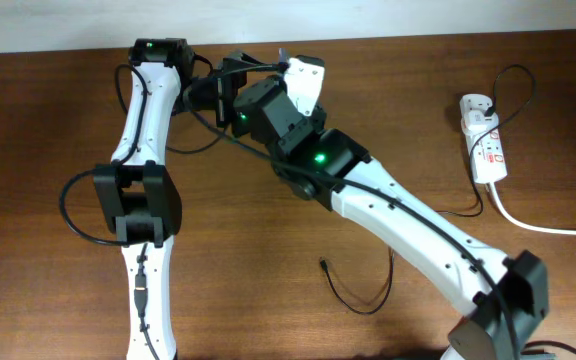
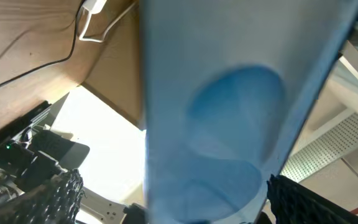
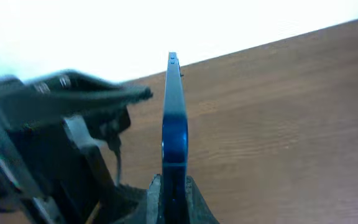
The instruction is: Plug charger to phone and switch on socket
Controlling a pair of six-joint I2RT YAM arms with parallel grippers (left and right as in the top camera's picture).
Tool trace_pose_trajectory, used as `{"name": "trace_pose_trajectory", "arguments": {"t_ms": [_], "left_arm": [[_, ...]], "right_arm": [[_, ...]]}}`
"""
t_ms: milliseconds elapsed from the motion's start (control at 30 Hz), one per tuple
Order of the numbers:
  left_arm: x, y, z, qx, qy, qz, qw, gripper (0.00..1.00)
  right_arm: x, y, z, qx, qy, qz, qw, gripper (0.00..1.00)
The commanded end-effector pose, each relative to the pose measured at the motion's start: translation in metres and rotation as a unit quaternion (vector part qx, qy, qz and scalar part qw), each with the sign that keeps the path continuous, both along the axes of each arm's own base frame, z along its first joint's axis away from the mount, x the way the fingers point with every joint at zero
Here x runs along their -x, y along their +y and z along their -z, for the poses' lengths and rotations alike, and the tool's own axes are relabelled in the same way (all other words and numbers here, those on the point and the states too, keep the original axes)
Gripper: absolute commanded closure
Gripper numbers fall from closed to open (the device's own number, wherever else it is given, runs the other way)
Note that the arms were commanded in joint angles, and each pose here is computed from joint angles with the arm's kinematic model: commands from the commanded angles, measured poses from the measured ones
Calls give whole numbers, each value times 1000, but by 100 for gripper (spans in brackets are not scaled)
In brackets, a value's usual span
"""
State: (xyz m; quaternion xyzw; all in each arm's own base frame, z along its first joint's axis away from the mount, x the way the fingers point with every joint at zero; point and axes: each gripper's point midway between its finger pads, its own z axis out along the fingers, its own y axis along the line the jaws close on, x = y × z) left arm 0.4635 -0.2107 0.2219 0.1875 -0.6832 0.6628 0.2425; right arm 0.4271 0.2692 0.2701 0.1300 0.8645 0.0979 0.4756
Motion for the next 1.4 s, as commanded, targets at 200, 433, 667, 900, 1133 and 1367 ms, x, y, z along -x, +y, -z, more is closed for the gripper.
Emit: {"name": "trace_pose_trajectory", "arguments": {"t_ms": [200,433,667,900,1133,1367], "left_arm": [[-50,9,18,-48,-269,-14,962,1],[-28,2,-2,8,-54,-5,998,7],[-19,2,-1,3,2,-4,1000,15],[-8,0,-1,-2,72,-1,997,26],[-7,0,-1,-4,93,-2,996,30],[-6,0,-1,-4,93,-1,996,49]], "right_arm": [[8,-60,-38,-229,-26,219,948,96],[-1,-55,-33,-399,15,272,876,96],[-6,-40,-18,-404,39,258,877,96],[-11,-24,-15,-417,49,239,875,96],[-4,10,2,-462,81,243,849,96],[-4,11,1,-484,83,256,832,96]]}}
